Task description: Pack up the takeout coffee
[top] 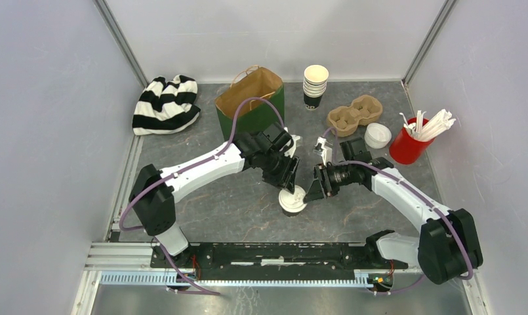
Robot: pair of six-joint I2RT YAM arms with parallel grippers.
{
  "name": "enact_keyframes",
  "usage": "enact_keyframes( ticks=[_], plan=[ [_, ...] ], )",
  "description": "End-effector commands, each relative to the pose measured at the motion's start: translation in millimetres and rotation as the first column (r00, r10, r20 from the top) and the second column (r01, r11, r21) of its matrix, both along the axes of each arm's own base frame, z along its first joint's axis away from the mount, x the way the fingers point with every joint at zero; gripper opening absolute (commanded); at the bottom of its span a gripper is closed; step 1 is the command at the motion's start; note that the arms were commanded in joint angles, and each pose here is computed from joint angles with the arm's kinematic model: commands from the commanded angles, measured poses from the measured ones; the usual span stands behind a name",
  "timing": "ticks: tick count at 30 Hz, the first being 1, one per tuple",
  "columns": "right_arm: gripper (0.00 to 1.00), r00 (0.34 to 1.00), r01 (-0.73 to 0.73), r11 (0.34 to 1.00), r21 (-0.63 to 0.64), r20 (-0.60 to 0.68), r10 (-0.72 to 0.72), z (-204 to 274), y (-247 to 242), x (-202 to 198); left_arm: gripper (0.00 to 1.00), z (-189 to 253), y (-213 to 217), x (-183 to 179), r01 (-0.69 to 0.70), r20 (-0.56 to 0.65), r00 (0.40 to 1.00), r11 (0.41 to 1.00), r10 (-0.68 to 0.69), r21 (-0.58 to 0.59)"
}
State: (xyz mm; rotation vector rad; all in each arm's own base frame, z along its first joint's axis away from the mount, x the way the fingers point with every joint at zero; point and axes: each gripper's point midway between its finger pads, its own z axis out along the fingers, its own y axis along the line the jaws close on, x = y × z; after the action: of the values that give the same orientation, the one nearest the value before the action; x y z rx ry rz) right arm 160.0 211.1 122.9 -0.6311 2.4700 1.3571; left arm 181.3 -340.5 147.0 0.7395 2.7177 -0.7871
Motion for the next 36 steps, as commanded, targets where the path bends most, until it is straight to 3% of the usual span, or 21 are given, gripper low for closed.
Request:
enact_keyframes(
  ticks=[1, 7, 14, 17, 25, 27, 30, 34, 36],
  plan=[
    [0.45, 0.995, 0.058, 0.997, -0.058, 0.084, -0.053, -0.3, -1.3, 26.1, 0.52, -6.3, -1.2, -2.9, 0.028, 0.001, 1.000, 0.999, -0.028, -0.021],
    [0.43, 0.983, 0.080, 0.996, -0.026, 0.169, -0.075, 15.1, 8.4, 56.1, 0.43, -6.7, 0.8, -13.1, 0.029, -0.030, 0.999, 0.998, -0.030, -0.048],
    [0.48, 0.979, 0.065, 0.997, -0.046, 0.196, -0.054, 17.1, 10.0, 69.2, 0.42, -0.2, -1.3, -17.4, 0.033, -0.040, 0.999, 0.996, -0.036, -0.078],
    [0.56, 0.980, 0.086, 0.995, -0.058, 0.183, -0.074, 16.4, 4.4, 66.4, 0.46, 3.9, -1.0, -14.4, 0.023, -0.024, 0.999, 0.996, -0.025, -0.081],
    [0.64, 0.973, 0.194, 0.979, 0.060, 0.113, -0.200, 27.1, -21.4, 58.7, 0.67, 25.5, 19.3, 4.0, -0.104, -0.002, 0.994, 0.988, 0.105, -0.115],
    [0.65, 0.978, 0.186, 0.980, 0.073, 0.083, -0.192, 18.0, -22.1, 51.4, 0.67, 24.0, 27.5, 6.2, -0.143, -0.019, 0.990, 0.982, 0.141, -0.124],
    [0.62, 0.985, 0.167, 0.982, 0.094, 0.033, -0.170, 5.7, -19.7, 40.5, 0.64, 19.0, 35.8, 8.1, -0.183, -0.054, 0.983, 0.975, 0.178, -0.122],
    [0.58, 0.988, 0.152, 0.982, 0.110, 0.013, -0.154, 1.8, -17.5, 36.4, 0.46, 5.1, 36.1, 5.9, -0.192, -0.105, 0.978, 0.978, 0.183, -0.083],
    [0.55, 0.989, 0.149, 0.981, 0.123, -0.003, -0.150, -0.6, -15.8, 34.3, 0.41, -4.4, 35.9, 4.8, -0.191, -0.132, 0.974, 0.980, 0.183, -0.052]
  ],
)
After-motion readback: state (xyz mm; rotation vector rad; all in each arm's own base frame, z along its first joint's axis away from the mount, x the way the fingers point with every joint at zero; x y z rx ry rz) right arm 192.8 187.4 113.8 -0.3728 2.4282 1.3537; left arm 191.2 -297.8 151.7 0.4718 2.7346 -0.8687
